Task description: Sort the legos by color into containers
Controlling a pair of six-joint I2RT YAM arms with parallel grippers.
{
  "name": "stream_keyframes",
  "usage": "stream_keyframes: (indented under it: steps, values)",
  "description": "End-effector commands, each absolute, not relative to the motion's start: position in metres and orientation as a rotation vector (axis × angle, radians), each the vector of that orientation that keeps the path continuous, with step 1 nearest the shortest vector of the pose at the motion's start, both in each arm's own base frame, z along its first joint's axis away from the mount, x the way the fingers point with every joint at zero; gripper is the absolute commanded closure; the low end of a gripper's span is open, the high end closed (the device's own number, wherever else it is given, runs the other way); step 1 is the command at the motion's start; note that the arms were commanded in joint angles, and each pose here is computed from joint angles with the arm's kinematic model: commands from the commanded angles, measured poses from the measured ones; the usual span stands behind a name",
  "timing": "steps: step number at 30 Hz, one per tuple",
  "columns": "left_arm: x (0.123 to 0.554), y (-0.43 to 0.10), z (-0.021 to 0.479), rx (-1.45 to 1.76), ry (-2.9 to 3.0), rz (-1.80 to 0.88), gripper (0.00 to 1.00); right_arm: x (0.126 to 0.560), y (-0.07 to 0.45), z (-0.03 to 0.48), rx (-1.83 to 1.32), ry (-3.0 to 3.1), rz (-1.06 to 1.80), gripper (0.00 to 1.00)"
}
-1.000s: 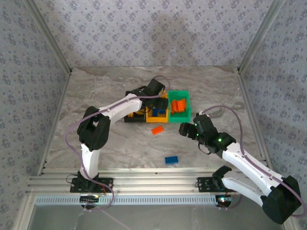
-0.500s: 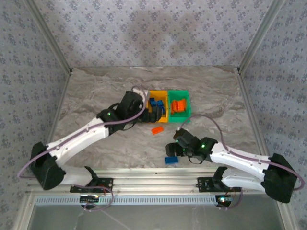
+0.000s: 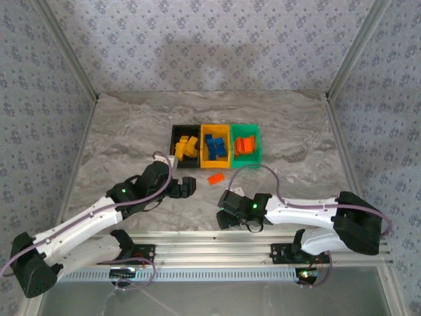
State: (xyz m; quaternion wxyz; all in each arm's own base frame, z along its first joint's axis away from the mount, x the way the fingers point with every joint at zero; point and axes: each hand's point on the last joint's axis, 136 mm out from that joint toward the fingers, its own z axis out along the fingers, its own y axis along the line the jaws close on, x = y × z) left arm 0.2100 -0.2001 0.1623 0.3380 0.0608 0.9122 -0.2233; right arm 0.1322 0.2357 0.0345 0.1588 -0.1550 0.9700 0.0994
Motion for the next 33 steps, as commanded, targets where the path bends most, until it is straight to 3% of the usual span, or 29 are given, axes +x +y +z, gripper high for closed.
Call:
stream_keyframes:
  steps: [1,12,19,27,33]
  values:
    - [0.210,-0.192,0.158,0.114,2.378,-0.547,0.00,0.135,0.236,0.038,-0.414,2.772,0.234,0.07]
    - [0.209,-0.187,0.150,0.116,2.388,-0.514,0.00,0.129,0.227,0.015,-0.455,2.841,0.066,0.10]
    - [0.209,-0.183,0.145,0.116,2.395,-0.489,0.00,0.132,0.232,0.019,-0.472,2.817,0.093,0.24]
    - [0.209,-0.178,0.139,0.091,2.393,-0.477,0.00,0.147,0.246,0.063,-0.477,2.721,0.234,0.38]
    - [0.208,-0.174,0.135,0.074,2.398,-0.463,0.00,0.204,0.262,0.127,-0.418,2.576,0.334,0.38]
